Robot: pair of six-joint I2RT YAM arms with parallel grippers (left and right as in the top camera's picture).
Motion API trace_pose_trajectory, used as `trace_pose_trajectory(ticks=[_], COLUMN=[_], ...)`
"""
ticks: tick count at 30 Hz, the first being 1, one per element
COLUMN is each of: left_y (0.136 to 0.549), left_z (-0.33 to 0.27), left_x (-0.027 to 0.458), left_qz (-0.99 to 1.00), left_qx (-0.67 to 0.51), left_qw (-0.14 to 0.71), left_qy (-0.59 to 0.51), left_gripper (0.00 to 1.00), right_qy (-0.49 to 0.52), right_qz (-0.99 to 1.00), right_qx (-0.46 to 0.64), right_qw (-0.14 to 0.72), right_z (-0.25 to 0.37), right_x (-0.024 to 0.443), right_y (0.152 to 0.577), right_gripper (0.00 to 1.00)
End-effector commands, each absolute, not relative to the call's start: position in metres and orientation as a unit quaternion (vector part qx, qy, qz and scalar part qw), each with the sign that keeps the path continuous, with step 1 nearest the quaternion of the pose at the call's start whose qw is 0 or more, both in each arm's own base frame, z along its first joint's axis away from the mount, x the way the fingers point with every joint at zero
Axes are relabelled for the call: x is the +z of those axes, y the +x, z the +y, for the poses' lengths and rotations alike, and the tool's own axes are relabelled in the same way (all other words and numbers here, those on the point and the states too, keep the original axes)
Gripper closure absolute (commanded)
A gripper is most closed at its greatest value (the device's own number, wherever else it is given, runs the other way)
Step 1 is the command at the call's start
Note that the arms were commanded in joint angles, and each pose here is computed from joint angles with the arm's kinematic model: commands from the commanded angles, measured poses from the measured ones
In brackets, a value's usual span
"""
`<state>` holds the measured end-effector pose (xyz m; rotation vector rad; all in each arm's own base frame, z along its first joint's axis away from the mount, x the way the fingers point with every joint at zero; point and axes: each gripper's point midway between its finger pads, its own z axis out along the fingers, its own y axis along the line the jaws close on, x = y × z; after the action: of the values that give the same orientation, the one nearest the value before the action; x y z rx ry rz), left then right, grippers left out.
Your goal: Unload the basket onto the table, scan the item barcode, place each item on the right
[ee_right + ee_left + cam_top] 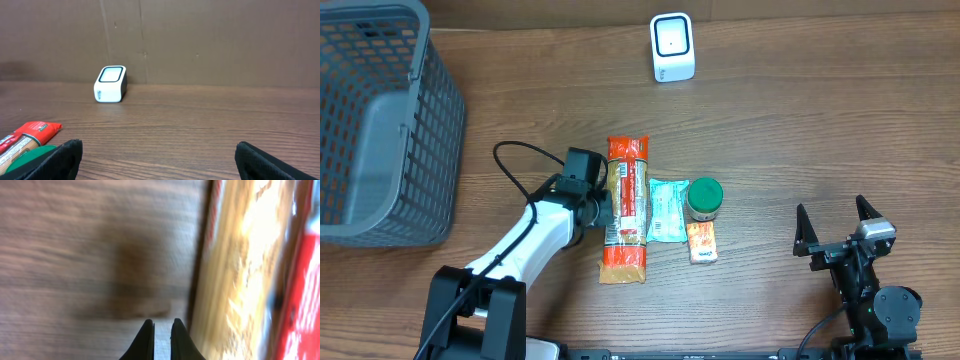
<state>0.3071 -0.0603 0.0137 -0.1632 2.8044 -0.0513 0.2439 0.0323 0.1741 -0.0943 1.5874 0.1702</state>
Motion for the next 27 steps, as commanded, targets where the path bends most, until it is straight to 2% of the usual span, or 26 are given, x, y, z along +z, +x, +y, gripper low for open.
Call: trace_pose_trajectory(ticks=[1, 9, 19, 23, 27], left_y=[0.315, 0.318, 0.322, 0.325, 0.326], left_z=[-0.052, -0.058, -0.071, -0.08, -0.081], left_x=[0.01, -0.007, -0.006, -0.004, -0.003], left_qz=[0.984, 0.988, 0.984, 0.979, 0.978], left_qx=[-0.004, -0.008, -0.039, -0.058, -0.059], left_qw=[0.169, 0.156, 0.164, 0.172, 0.176], left_qy=[-0.058, -0.01, 0.051, 0.094, 0.096], left_gripper=[0.95, 0.93, 0.92, 0.86, 0.85], right_qy=[-0.043, -0.043, -0.043, -0.043, -0.043], right_qz=[0.711, 0.711, 0.711, 0.711, 0.711], right_qx=[0.076, 0.076, 0.076, 0.076, 0.076], right_qw=[0.697, 0.697, 0.697, 0.697, 0.697], right_z=[0.032, 0.032, 0.032, 0.032, 0.032], right_x=[0.172, 0.172, 0.172, 0.172, 0.172], right_y=[0.244, 0.244, 0.244, 0.244, 0.244], right_gripper=[0.0, 0.0, 0.0, 0.0, 0.0])
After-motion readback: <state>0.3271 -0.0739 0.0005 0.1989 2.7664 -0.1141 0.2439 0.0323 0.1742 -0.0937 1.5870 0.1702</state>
